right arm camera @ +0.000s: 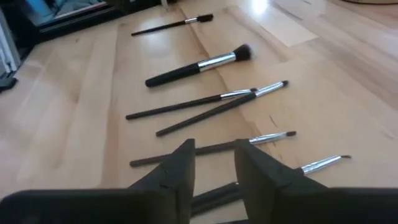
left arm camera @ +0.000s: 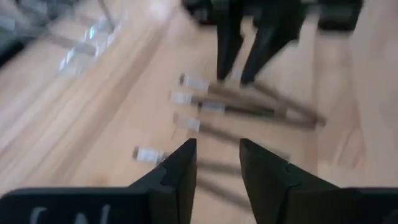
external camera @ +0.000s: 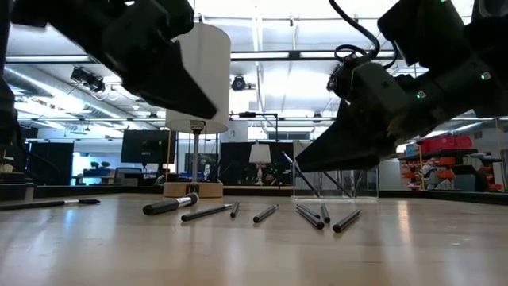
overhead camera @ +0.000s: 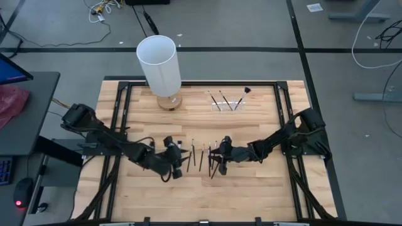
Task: Sort items
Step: Put the powder brush into the transparent organizer
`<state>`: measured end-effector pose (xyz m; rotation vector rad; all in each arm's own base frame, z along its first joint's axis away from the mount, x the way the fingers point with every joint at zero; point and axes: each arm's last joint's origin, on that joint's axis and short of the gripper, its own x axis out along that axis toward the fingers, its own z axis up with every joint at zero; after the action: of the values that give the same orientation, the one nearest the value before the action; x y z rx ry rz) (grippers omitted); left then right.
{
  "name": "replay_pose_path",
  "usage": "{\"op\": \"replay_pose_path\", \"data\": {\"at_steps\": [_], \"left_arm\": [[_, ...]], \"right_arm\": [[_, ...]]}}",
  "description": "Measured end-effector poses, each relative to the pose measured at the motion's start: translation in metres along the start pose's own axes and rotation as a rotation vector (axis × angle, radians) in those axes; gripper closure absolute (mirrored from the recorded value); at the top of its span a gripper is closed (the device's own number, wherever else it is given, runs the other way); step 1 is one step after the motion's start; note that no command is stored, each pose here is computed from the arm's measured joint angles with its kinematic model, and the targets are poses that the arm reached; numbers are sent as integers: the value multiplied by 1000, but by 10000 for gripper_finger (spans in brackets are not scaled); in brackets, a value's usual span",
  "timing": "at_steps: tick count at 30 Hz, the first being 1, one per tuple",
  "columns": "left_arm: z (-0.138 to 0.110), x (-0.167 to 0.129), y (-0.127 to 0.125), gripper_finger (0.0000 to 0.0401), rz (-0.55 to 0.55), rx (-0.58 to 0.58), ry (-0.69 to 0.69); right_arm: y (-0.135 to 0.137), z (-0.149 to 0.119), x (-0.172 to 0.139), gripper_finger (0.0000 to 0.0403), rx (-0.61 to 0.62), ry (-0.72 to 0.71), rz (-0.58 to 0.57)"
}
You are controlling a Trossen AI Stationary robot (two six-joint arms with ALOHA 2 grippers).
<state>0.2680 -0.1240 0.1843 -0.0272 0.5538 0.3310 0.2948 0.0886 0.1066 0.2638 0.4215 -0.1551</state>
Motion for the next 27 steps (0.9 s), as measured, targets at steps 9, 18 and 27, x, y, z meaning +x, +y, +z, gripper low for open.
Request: {"op": "replay_pose_path", "data": {"at_steps": [9,18,27], "left_arm": [[-6,-28,-7,295,98,-122,233],[-59,-25,5,242,181,-526,214],[-89,14,7,139,194,-604,31]], "right_arm": [[2,6,0,186,-54,-65,-8],[1,9,0,125,-130,-103,-29],[-4,13,2,128,-133,-122,-44]]}}
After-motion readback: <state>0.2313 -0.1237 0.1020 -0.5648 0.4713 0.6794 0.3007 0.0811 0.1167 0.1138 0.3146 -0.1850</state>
